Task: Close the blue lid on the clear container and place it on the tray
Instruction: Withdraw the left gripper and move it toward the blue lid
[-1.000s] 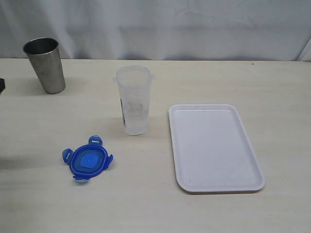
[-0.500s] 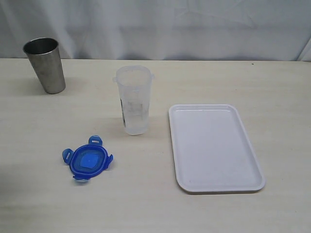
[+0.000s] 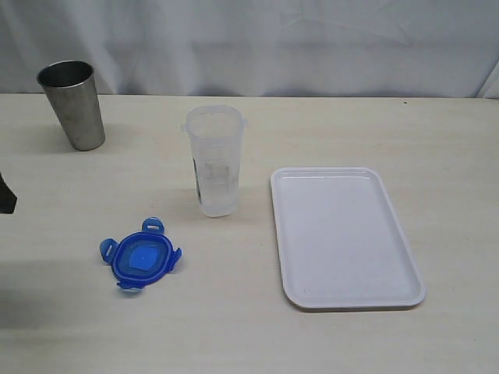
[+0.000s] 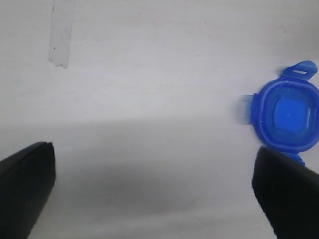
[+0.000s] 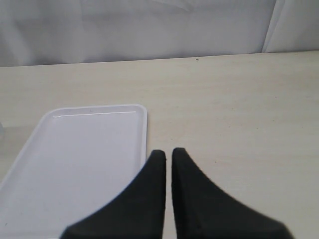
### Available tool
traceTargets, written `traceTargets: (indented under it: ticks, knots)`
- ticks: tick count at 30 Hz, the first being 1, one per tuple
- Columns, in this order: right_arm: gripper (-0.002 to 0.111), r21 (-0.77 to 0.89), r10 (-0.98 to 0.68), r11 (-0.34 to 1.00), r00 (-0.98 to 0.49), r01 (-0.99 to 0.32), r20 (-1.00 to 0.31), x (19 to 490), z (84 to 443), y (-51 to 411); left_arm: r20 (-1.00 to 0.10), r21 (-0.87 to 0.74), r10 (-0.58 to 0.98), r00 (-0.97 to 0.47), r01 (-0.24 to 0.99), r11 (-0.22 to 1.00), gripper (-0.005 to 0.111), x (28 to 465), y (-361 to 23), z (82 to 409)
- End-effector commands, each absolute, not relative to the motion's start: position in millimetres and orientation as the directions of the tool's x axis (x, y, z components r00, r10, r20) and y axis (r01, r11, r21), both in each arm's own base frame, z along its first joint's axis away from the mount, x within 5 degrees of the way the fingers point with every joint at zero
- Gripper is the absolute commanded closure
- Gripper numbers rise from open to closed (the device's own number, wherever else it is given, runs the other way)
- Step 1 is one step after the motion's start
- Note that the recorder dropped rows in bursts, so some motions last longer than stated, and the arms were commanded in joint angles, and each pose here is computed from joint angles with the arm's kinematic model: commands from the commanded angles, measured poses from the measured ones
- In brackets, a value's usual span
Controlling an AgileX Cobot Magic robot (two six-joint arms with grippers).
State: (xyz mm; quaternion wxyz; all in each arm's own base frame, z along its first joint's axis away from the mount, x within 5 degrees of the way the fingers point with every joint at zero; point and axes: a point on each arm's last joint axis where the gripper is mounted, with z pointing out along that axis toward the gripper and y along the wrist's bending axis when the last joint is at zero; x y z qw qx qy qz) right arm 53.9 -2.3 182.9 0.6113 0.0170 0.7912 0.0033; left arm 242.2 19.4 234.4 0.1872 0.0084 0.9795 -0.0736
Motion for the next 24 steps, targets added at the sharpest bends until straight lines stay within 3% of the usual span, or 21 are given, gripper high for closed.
traceTargets:
  ticks: [1,7,13,16,24]
  knots:
    - [0.104,0.033,0.037,0.999,-0.249,0.022,-0.968,54,183,-2,-0.400,-0.133,0.039,-0.916,0.100,0.986,0.002,245,3,235]
    - [0.104,0.033,0.037,0.999,-0.249,0.022,-0.968,54,183,-2,-0.376,-0.146,0.083,-0.923,0.147,0.978,0.005,247,-15,229]
    - [0.104,0.033,0.037,0.999,-0.249,0.022,-0.968,54,183,-2,-0.358,-0.155,0.108,-0.928,0.173,0.973,0.036,248,-25,225]
    - [0.104,0.033,0.037,0.999,-0.249,0.022,-0.968,54,183,-2,-0.340,-0.212,0.078,-0.937,0.158,0.964,0.045,247,-31,224]
    - [0.104,0.033,0.037,0.999,-0.249,0.022,-0.968,54,183,-2,-0.168,-0.275,0.040,-0.985,0.086,0.958,0.048,260,-36,182]
